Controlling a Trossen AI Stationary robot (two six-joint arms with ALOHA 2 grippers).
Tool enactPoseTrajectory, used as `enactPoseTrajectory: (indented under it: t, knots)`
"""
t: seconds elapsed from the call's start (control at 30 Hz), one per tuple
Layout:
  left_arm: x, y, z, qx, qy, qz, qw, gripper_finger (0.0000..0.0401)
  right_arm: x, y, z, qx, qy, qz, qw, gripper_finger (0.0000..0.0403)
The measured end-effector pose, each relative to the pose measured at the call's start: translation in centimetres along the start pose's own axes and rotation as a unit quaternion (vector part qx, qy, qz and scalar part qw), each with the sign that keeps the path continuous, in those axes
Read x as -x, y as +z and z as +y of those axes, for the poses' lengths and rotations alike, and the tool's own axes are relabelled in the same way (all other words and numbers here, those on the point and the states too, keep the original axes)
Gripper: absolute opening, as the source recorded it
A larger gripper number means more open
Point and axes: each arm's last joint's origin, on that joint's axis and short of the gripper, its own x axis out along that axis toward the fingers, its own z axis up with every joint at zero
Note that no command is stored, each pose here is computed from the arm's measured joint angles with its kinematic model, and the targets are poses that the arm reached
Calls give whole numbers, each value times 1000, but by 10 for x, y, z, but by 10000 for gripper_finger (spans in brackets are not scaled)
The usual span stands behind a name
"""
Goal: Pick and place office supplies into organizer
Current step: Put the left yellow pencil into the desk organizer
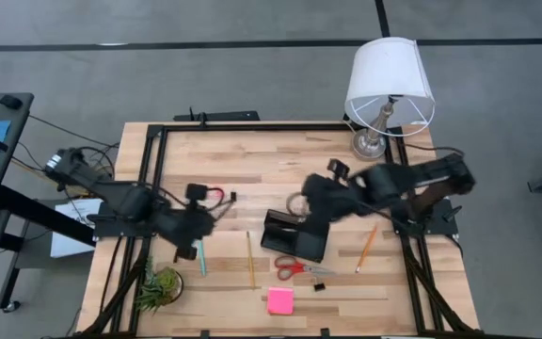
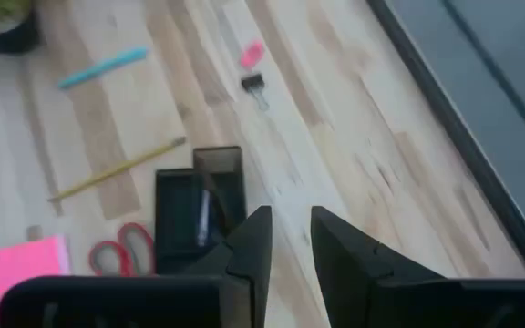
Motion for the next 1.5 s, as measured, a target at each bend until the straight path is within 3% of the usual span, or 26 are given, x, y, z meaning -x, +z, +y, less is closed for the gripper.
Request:
enactPoseTrajectory:
  t: [0.17, 0.3, 0.43, 0.53, 0.63, 0.87, 1.07, 1.33, 1.5]
  knots:
    - [-15, -52, 0, 103, 60, -113, 986, 61, 11, -35, 16, 14, 8, -50, 999, 72]
    - [-44, -86, -7, 168, 41, -171, 970, 61, -6, -67, 36, -6, 15, -81, 997, 72]
    - [-66, -109, -15, 163, -9, -184, 969, 61, -32, -97, 57, -13, 35, -96, 995, 72]
    - [-78, -120, -15, 185, 15, -174, 967, 61, -45, -115, 69, -21, 42, -113, 993, 72]
    - [-85, -125, -13, 222, 24, -175, 959, 61, -56, -131, 75, -37, 12, -149, 988, 72]
    - [-96, -118, -23, 235, -48, -177, 955, 61, -50, -158, 85, -59, -12, -201, 978, 72]
    - [-122, -101, -42, 176, -74, -222, 956, 61, -48, -165, 89, -78, -20, -229, 970, 72]
    - [-162, -91, -49, 78, -37, -212, 974, 61, -44, -168, 93, -74, -6, -227, 971, 72]
    - [-184, -75, -29, 40, -122, -205, 970, 61, -44, -168, 93, -79, -3, -229, 970, 72]
